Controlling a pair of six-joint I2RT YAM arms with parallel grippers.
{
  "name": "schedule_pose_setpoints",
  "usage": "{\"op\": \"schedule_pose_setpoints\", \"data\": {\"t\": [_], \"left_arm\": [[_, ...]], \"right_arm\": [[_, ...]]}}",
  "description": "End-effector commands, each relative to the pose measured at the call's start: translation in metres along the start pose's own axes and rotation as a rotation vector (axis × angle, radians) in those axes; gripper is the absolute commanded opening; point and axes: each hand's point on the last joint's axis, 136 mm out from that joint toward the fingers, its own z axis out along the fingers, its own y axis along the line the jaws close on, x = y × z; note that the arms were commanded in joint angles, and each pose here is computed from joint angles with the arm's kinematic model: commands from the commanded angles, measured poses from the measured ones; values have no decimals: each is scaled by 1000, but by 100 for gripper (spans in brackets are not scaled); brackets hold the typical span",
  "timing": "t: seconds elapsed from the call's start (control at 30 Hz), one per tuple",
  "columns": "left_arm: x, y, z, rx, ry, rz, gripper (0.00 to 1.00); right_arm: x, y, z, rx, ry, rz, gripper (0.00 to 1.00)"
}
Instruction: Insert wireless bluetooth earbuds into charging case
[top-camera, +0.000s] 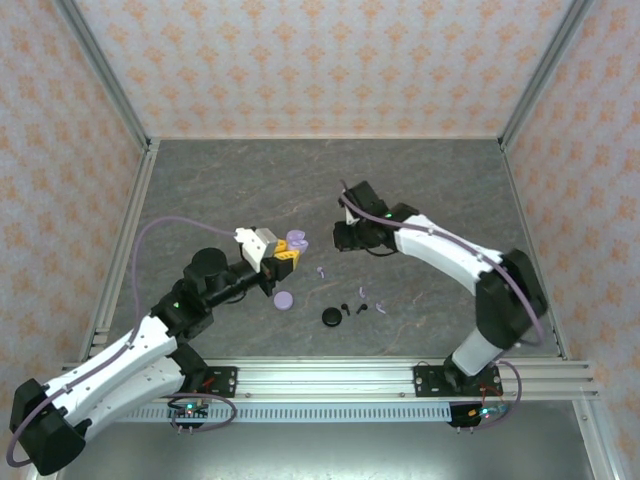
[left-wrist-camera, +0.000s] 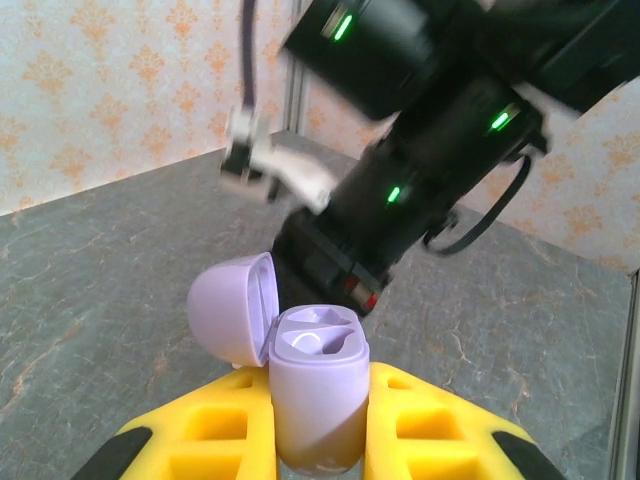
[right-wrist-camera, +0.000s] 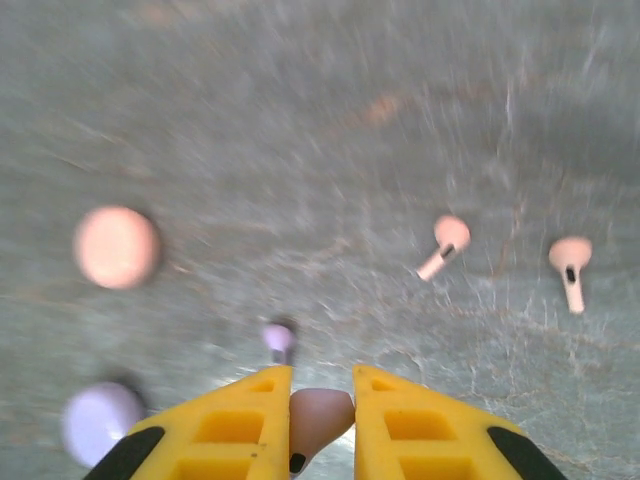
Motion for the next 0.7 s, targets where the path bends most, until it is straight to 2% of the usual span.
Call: {"op": "schedule_pose_setpoints", "data": {"t": [0.0,0.2,0.33,0.67], "left_arm": [[-35,-1,0,-5,-111,2,0],[-49,-3,5,6,-145,0,0],[-53,-4,10,16,-148,-4,0],[-55,-6,20,35,-141,-10,0]], "right_arm": [[-29,22,-40,-97,-157,16,18],[-59,52,-113,-254,-382,5,18],[-63,70,-146,-309,-465,-33,18],[-55,104,-157,-337,-514,-103,18]]}}
